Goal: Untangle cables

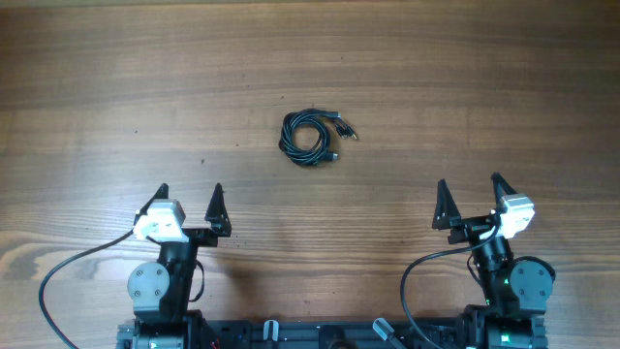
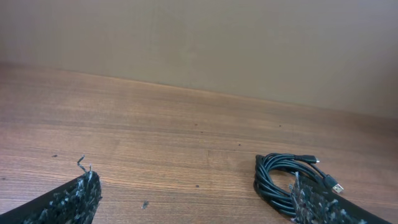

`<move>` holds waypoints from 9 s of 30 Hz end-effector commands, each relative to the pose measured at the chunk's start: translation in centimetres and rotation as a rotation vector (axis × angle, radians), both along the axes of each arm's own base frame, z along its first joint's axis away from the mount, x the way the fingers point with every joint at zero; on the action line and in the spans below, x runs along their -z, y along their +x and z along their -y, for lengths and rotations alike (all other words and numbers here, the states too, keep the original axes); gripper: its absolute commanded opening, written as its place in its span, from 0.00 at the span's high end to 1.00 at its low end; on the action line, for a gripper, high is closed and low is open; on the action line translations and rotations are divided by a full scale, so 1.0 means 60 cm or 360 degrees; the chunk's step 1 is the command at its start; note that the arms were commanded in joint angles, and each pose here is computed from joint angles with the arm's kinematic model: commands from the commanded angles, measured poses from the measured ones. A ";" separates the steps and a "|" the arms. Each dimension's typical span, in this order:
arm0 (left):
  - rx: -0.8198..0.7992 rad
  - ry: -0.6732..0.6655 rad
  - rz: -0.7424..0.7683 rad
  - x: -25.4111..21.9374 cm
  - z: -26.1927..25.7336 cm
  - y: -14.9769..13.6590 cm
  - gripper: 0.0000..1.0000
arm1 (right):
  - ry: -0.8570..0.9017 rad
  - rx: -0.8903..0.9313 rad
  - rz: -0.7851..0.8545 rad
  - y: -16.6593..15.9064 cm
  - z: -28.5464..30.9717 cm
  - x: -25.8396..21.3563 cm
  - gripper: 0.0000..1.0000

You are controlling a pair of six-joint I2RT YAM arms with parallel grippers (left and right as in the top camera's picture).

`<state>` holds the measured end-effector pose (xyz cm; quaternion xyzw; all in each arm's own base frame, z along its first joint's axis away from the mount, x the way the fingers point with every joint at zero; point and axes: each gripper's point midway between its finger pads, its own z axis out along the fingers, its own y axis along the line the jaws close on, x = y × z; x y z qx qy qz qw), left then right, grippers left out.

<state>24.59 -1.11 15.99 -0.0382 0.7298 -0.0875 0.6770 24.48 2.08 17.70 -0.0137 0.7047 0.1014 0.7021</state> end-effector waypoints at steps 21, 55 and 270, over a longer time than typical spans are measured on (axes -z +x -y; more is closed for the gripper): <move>-0.0019 0.0033 -0.0002 0.004 -0.004 0.000 0.00 | -0.0019 0.0015 0.0018 0.000 0.002 -0.003 0.00; -0.0019 0.0033 -0.0001 0.004 -0.004 0.000 0.00 | -0.0019 0.0015 0.0016 0.000 0.002 -0.002 0.00; 0.0692 -0.0462 -0.1109 -0.089 0.286 0.279 0.96 | 0.0365 -0.0963 -0.1140 0.189 -0.308 -0.097 0.16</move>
